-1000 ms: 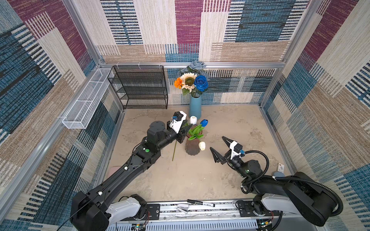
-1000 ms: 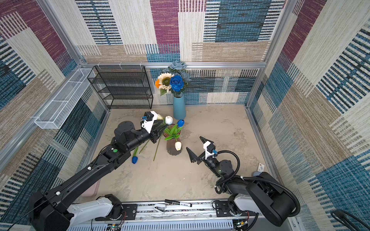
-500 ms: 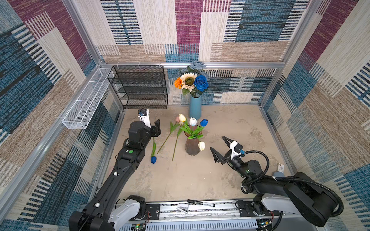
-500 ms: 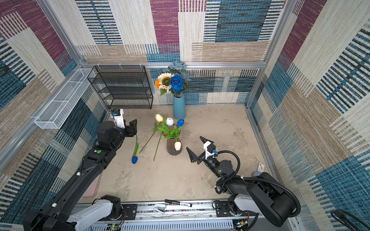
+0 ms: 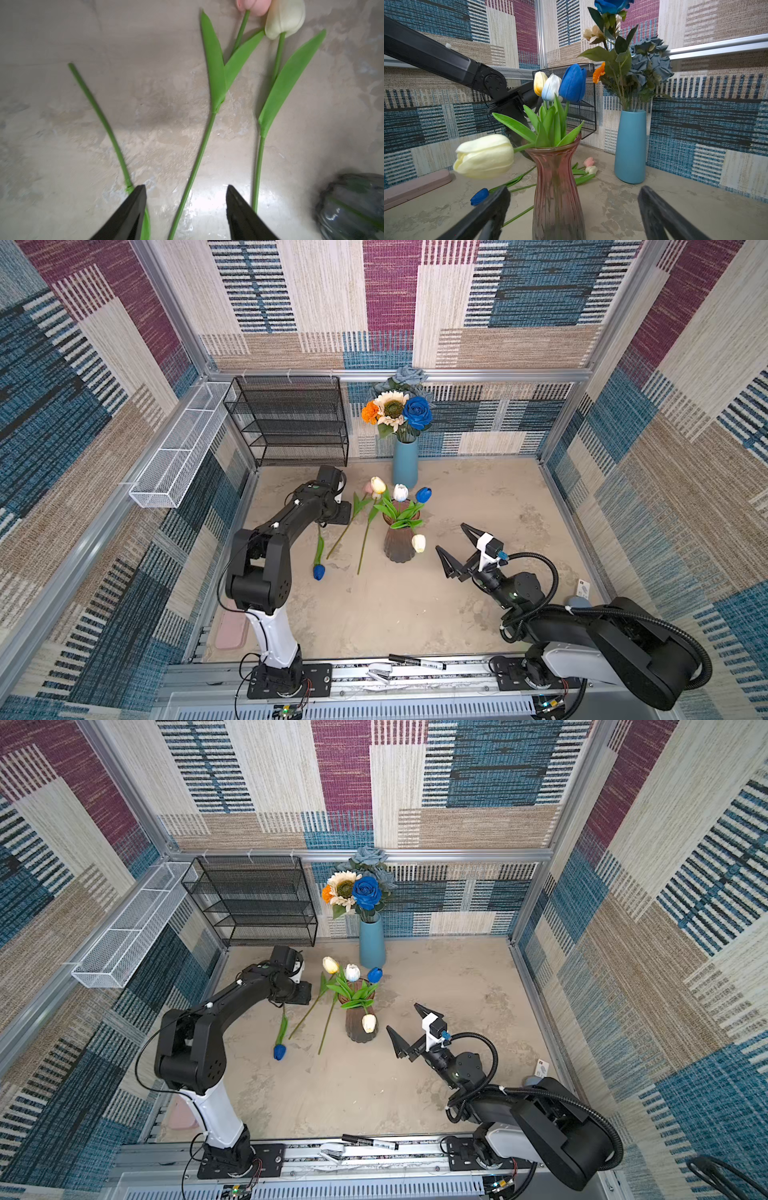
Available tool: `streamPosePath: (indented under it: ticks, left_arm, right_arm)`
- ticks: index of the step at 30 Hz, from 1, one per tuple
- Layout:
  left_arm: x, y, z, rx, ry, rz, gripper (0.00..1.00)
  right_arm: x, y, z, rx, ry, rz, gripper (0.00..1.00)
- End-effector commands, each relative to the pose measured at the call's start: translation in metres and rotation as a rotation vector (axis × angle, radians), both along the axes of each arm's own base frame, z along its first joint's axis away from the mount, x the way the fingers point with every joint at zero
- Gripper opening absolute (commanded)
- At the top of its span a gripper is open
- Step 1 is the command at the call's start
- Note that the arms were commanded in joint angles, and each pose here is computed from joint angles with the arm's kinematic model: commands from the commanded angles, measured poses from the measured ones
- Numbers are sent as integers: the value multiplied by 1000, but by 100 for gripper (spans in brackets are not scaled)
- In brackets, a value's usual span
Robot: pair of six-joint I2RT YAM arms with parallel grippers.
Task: Arrange the flowers into the vase
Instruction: 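Move the left gripper down and close it on the pink tulip stem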
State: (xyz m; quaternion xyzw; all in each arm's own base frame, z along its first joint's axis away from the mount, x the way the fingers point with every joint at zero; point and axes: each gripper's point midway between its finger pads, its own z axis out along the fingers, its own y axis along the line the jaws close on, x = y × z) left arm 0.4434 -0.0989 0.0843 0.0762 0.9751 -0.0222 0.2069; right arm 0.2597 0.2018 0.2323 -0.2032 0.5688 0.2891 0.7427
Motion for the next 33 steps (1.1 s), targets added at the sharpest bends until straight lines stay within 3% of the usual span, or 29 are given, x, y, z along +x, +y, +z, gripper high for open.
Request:
streamPosePath:
  ticks: [1,12,16,19,27,33]
  left_arm:
    - [-5,-10,-16,12,95,-100,67]
    - [12,-20,-54,101,168,-182,56]
    - [13,-17,-60,131,177,-181,44]
    - [13,-12,-66,160,186,-171,22]
    - [11,-17,-63,104,171,-146,1]
    - [9,-15,-31,11,57,-66,0]
  right_arm:
    - [-2,-2,11,24,-36,-2,100]
    - [-2,-3,11,24,-39,-9,100]
    - [-3,-3,11,25,-41,-7,100]
    - [-2,-4,11,23,-44,-16,100]
    - [-4,-8,15,29,-55,-31,100]
    - [-4,-9,16,31,-56,-32,100]
